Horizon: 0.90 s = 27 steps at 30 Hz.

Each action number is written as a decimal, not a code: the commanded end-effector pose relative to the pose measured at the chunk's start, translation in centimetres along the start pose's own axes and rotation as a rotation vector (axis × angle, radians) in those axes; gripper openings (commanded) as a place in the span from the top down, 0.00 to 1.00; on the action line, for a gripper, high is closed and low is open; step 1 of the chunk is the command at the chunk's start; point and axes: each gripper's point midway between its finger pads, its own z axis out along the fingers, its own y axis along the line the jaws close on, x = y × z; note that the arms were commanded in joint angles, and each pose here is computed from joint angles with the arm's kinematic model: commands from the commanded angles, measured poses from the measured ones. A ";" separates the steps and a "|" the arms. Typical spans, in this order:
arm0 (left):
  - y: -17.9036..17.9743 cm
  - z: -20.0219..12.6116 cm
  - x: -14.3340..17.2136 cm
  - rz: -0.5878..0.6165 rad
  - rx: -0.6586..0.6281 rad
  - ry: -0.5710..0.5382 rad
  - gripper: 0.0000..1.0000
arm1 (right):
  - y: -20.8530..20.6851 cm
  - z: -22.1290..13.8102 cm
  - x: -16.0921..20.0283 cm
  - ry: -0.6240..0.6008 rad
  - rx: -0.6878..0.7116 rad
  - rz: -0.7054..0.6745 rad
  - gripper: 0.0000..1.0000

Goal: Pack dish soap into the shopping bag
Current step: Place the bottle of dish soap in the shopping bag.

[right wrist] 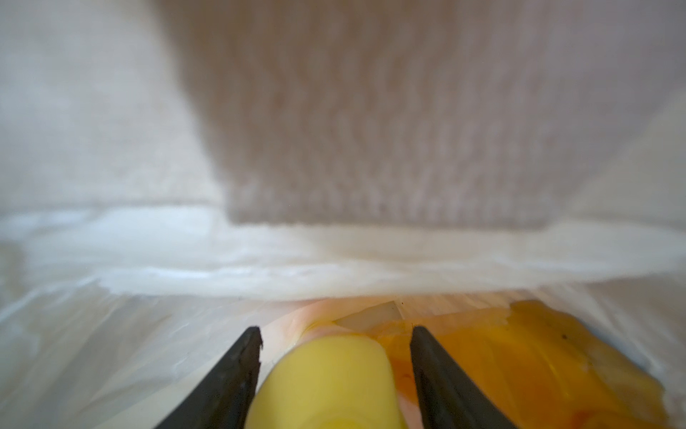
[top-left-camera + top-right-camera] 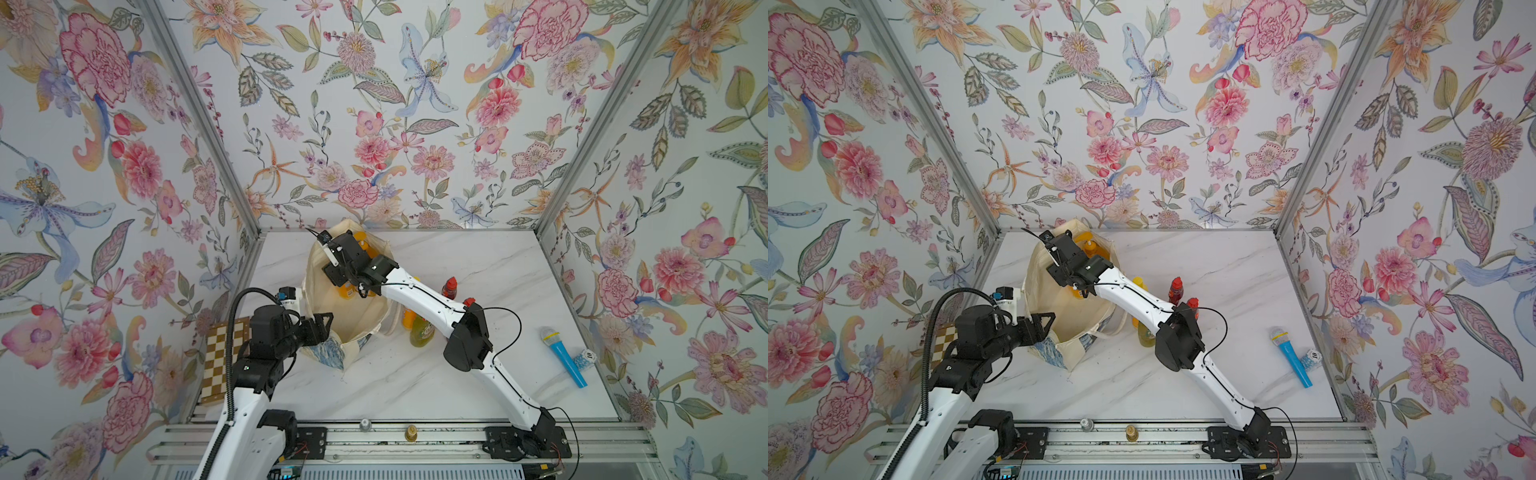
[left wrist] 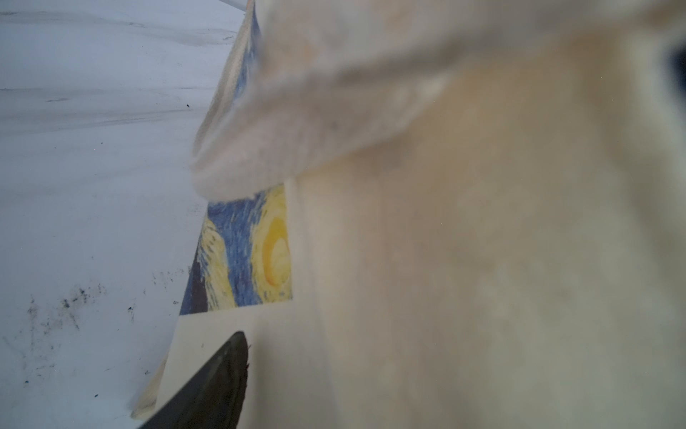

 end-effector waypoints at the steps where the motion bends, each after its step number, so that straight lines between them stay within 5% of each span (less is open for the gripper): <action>1: 0.9 0.4 2.1 -0.024 -0.028 0.071 0.21 | -0.9 -4.1 -4.5 -0.104 0.016 0.011 0.28; 27: 0.4 -0.4 0.1 0.002 -0.036 0.013 0.01 | 0.2 -15.1 -9.9 -0.237 0.057 0.032 0.07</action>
